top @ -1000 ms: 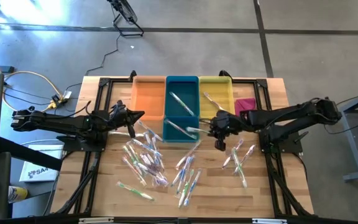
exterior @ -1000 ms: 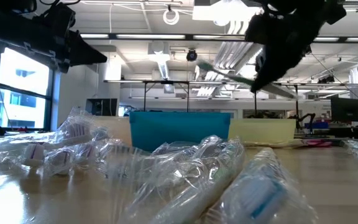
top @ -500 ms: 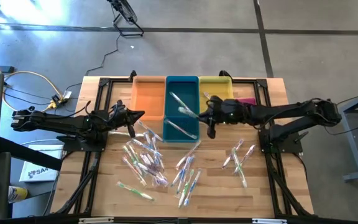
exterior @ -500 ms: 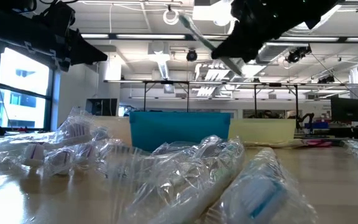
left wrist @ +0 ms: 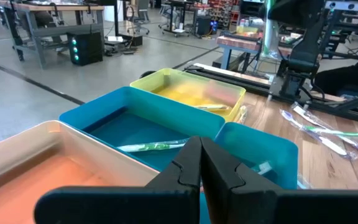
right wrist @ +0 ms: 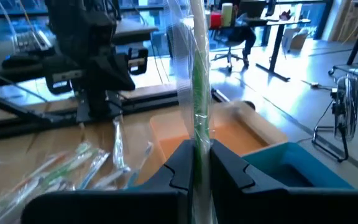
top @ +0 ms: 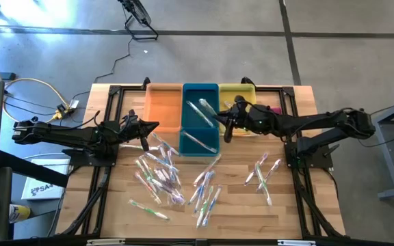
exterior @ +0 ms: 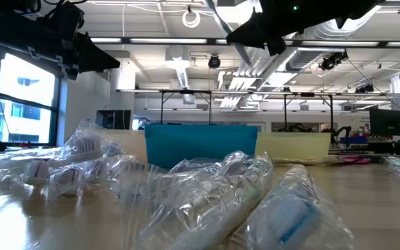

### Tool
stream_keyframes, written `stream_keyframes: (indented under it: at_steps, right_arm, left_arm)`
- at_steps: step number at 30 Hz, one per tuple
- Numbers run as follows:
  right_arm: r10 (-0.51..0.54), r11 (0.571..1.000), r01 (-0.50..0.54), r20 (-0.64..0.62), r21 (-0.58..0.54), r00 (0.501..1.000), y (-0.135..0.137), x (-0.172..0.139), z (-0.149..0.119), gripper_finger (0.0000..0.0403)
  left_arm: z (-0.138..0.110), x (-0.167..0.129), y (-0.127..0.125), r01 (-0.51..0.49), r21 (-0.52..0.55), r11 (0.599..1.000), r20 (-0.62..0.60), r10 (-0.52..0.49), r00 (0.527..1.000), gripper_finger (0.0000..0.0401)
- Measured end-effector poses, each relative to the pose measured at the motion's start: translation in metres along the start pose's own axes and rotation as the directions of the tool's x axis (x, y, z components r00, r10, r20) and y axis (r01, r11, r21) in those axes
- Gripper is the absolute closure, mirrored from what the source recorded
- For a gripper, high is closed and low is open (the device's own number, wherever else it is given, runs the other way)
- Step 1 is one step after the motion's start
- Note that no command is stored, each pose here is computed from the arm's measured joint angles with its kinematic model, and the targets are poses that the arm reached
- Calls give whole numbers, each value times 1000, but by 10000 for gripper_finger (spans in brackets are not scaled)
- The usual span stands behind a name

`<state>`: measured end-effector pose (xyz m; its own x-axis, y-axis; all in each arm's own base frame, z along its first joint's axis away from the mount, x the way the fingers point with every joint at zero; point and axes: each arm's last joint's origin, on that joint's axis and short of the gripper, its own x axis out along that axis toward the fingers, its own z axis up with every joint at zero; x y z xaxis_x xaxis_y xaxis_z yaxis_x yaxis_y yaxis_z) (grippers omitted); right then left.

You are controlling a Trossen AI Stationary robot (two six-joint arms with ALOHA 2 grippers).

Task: Pick & Place Toothbrushes
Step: Put the green toothbrush into the top blue bin

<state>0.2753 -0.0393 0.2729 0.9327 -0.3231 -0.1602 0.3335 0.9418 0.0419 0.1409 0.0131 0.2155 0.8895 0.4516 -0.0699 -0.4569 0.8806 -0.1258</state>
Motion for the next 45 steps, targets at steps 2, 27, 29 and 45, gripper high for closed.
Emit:
stream_keyframes:
  at_steps: [2,27,29,45]
  right_arm:
    - [0,1000,0,-3,0,1000,1,6,2,380]
    - [-124,970,186,-347,154,930,-47,125,-2,380]
    - [-135,960,214,-373,180,918,-56,125,-4,380]
    - [-122,916,311,-561,254,819,-88,132,-41,380]
  left_arm:
    - [0,0,0,-9,0,1000,1,9,1000,401]
    - [-1,0,1,-25,4,1000,-3,25,1000,401]
    - [-1,0,1,-26,4,1000,-4,26,1000,401]
    - [-1,0,1,-25,4,1000,-3,25,1000,401]
